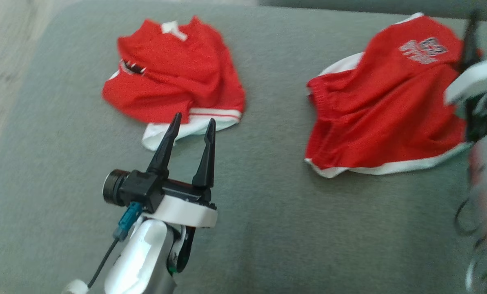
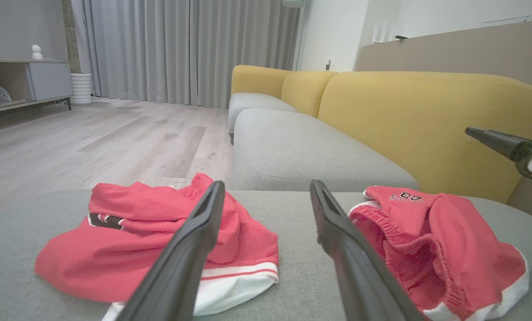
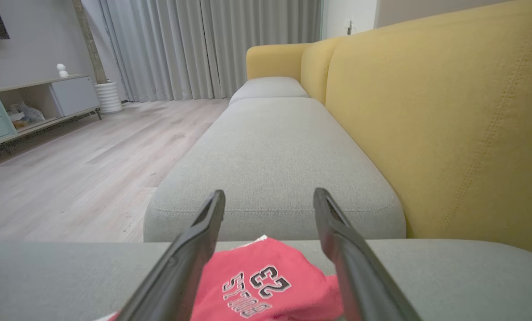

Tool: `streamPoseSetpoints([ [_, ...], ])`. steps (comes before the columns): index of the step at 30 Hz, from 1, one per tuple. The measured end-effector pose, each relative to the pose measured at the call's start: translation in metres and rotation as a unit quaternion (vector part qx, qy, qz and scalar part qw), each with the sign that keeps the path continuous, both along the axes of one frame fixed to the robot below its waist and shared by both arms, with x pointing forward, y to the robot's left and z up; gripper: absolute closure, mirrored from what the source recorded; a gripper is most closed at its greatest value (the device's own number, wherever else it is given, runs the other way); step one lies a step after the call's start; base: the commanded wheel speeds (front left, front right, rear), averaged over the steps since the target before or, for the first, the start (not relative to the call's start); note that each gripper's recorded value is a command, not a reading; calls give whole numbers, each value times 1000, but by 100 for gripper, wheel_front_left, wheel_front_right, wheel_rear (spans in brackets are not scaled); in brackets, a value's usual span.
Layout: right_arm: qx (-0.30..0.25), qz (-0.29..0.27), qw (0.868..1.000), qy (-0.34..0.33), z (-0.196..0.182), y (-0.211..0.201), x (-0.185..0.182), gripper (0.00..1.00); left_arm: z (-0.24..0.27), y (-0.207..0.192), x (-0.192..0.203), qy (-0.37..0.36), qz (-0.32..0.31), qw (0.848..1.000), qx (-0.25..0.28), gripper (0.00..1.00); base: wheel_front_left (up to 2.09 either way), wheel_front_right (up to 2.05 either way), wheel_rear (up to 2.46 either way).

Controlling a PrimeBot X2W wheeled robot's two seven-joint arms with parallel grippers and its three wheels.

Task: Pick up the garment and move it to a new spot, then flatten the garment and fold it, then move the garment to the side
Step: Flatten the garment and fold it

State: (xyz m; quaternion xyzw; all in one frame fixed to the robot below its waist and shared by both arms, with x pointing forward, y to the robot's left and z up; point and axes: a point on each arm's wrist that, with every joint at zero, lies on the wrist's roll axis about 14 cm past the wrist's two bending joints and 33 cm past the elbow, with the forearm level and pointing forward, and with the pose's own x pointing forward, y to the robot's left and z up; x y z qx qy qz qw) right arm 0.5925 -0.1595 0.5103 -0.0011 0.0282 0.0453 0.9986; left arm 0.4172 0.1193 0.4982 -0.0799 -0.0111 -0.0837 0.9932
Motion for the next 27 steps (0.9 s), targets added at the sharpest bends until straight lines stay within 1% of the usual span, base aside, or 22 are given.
streamPoseSetpoints([
  [3, -1, 7, 1000, -9, -4, 0, -30, 0, 6, -12, -1, -9, -17, 1000, -1, 0, 0, 0, 0],
  [5, 9, 5, 1000, -23, -3, -4, -52, 0, 7, -20, -3, -11, -27, 1000, -5, 0, 0, 0, 0],
  [6, 11, 1, 1000, -29, -7, -10, -77, 0, 8, -28, -5, -12, -39, 999, -9, 0, 0, 0, 0],
  [12, 30, -45, 998, -10, -35, -41, -159, 0, 9, -53, -11, -13, -78, 997, -14, 0, 0, 0, 0],
  [15, 32, -68, 997, 3, -47, -55, -193, 0, 7, -65, -15, -10, -100, 995, -16, 0, 0, 0, 0],
  [19, 54, -86, 995, 3, -48, -63, -215, 0, 0, -77, -19, 1, -122, 992, -16, 0, 0, 0, 0],
  [27, 64, -97, 993, -11, -41, -69, -218, 0, -18, -90, -23, 25, -154, 988, -8, 0, 0, 0, 0],
])
